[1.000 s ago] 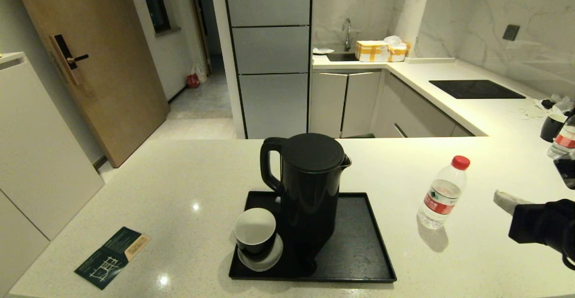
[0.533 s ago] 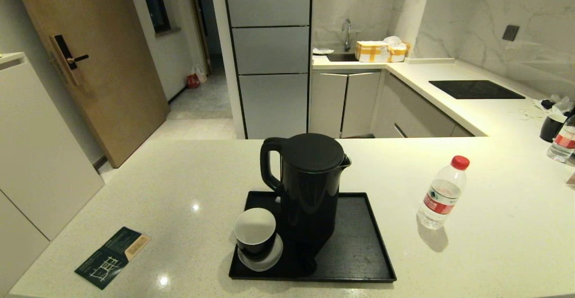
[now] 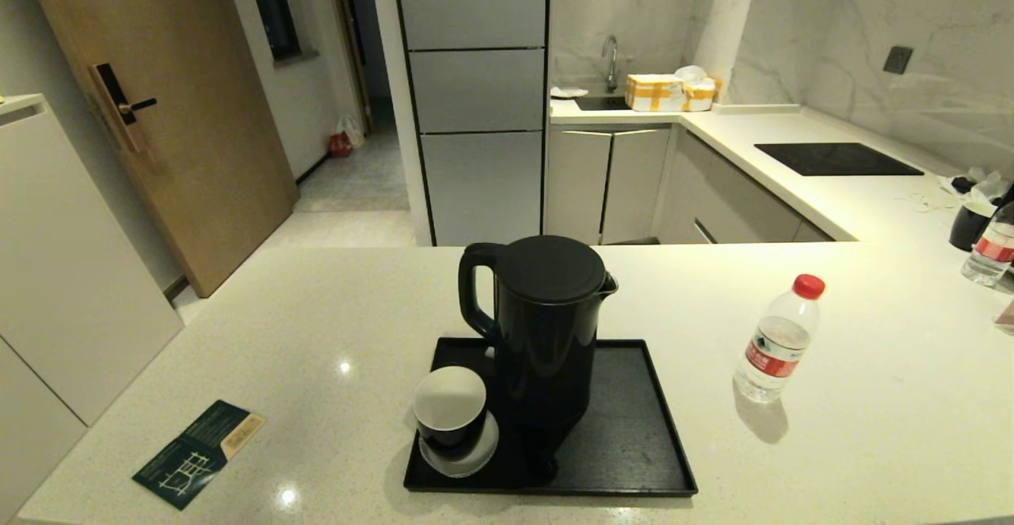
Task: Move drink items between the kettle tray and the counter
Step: Pick up the tea cup
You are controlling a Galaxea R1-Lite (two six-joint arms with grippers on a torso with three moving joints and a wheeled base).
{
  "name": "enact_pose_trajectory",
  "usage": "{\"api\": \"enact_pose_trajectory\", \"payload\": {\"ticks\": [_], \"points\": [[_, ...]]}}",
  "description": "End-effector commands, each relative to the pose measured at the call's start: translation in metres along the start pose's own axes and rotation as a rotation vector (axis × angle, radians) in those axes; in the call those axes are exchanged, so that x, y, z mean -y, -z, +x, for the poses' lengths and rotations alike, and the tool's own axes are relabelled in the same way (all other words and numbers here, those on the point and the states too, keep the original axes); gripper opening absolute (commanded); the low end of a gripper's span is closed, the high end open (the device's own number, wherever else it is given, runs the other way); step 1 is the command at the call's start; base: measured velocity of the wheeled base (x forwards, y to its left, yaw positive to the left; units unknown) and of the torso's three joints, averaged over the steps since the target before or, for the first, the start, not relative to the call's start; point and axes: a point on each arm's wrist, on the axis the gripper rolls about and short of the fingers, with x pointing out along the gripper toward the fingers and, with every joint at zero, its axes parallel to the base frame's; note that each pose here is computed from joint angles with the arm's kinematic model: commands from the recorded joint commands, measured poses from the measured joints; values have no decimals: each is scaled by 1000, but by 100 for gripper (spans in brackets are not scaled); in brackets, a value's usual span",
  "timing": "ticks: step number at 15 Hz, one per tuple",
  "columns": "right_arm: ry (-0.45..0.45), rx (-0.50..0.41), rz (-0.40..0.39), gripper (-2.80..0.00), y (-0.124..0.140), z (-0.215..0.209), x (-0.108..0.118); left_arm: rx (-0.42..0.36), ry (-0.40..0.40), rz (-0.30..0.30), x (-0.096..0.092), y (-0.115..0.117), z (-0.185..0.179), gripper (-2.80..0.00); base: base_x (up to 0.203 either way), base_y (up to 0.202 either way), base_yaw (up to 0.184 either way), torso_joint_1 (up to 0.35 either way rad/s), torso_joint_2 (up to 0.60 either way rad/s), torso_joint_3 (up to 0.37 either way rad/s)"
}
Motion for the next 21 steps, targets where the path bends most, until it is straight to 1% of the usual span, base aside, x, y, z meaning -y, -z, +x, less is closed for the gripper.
{"api": "enact_pose_trajectory", "payload": {"ticks": [1, 2, 4, 5, 6, 7, 8, 10, 11, 12, 13, 14, 21], "points": [[-18, 86, 9, -280, 34, 18, -7, 0, 0, 1, 0, 0, 0, -280, 0, 0, 0, 0, 0, 0], [-34, 110, 3, -280, 46, 27, -10, 0, 0, 1, 0, 0, 0, -280, 0, 0, 0, 0, 0, 0], [-101, 64, -20, -280, 95, 45, -18, 0, 0, 1, 0, 0, 0, -280, 0, 0, 0, 0, 0, 0], [-133, 46, -32, -280, 110, 48, -20, 0, 1, 1, 0, 0, 0, -280, 0, 0, 0, 0, 0, 0], [-150, 1, -47, -280, 122, 50, -21, 0, 0, 2, 0, 0, 0, -280, 0, 0, 0, 0, 0, 0], [-166, -43, -61, -280, 127, 50, -21, 0, 0, 2, 0, 0, 0, -280, 0, 0, 0, 0, 0, 0], [-177, -63, -53, -280, 129, 49, -22, 0, 0, 1, 0, 0, 0, -280, 0, 0, 0, 0, 0, 0], [-223, -257, -47, -280, 147, 46, -23, 0, 0, 1, 0, 0, 0, -280, 0, 0, 0, 0, 0, 0], [-231, -275, -42, -280, 149, 45, -23, 0, 0, 1, 0, 0, 0, -280, 0, 0, 0, 0, 0, 0], [-235, -255, -35, -280, 146, 46, -23, 0, 0, 1, 0, 0, 0, -280, 0, 0, 0, 0, 0, 0], [-235, -254, -34, -280, 147, 46, -23, 0, 0, 1, 0, 0, 0, -280, 0, 0, 0, 0, 0, 0], [-232, -238, -12, -280, 146, 46, -23, 0, 0, 1, 0, 0, 0, -280, 0, 0, 0, 0, 0, 0], [-232, -238, -11, -280, 146, 46, -23, 0, 0, 1, 0, 0, 0, -280, 0, 0, 0, 0, 0, 0]]}}
